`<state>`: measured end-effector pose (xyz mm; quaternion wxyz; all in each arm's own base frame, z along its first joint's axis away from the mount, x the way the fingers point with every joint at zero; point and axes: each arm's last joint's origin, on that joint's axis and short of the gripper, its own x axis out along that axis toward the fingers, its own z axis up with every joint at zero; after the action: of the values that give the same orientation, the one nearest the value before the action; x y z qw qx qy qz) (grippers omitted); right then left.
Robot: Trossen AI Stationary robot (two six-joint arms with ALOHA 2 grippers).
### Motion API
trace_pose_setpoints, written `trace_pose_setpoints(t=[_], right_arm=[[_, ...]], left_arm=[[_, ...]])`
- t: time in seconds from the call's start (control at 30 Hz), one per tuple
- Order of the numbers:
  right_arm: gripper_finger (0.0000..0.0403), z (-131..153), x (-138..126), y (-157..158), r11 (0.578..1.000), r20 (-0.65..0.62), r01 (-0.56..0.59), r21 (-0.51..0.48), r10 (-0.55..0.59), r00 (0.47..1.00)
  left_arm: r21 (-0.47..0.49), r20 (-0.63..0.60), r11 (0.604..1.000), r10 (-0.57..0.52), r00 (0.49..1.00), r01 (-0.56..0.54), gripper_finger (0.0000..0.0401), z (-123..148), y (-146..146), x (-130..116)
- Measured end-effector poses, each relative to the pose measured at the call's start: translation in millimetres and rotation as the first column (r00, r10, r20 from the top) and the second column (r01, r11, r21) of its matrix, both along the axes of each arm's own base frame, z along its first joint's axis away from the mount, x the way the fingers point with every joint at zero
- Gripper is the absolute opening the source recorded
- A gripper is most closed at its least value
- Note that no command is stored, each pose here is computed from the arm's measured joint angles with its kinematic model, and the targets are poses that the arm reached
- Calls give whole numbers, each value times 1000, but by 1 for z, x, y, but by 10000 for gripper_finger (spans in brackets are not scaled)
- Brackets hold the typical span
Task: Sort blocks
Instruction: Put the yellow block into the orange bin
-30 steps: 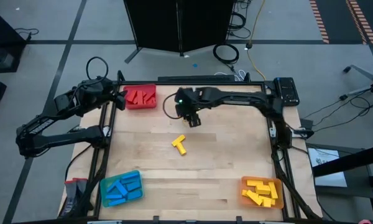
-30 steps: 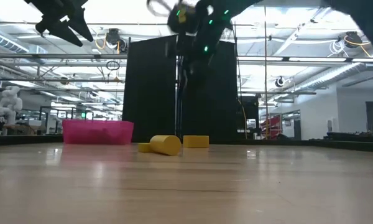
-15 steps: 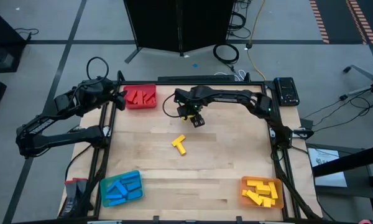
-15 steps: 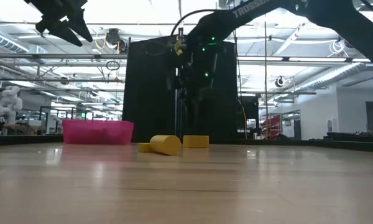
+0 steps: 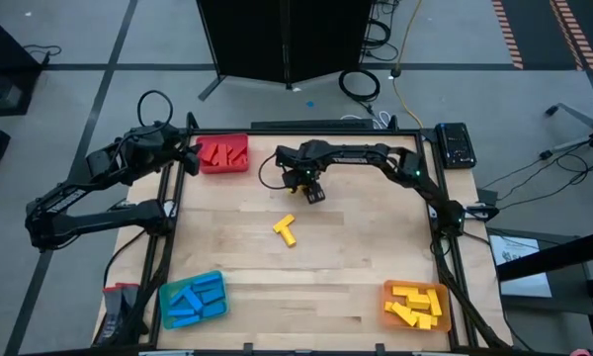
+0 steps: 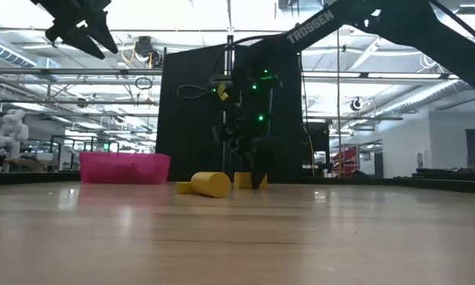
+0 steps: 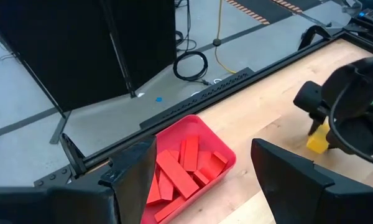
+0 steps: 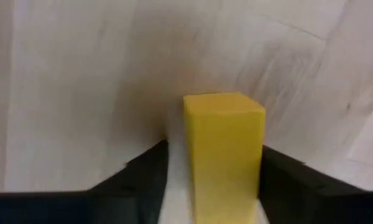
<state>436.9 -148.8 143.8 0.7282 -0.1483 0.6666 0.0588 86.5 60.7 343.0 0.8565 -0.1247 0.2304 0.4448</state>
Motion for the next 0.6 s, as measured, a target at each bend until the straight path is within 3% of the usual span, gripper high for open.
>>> trace_pose_setpoints(t=[0.13, 0.37, 0.43, 0.6], right_arm=[[114, 1, 1, 5, 1000, -12, -2, -22, 2, 1000], [112, 14, 3, 7, 999, -28, 43, -19, -44, 999], [112, 33, 2, 12, 998, -16, 55, -23, -55, 998], [112, 113, -6, 36, 996, 134, 81, -27, -77, 988]], left_arm=[[0, 0, 1000, 0, 1000, 0, 267, 0, 0, 0], [0, -1, 1000, 1, 1000, -1, 267, 0, 0, 0], [1, -1, 1000, 2, 1000, -2, 267, 0, 0, 0], [1, -1, 1000, 2, 1000, -2, 267, 0, 0, 0]])
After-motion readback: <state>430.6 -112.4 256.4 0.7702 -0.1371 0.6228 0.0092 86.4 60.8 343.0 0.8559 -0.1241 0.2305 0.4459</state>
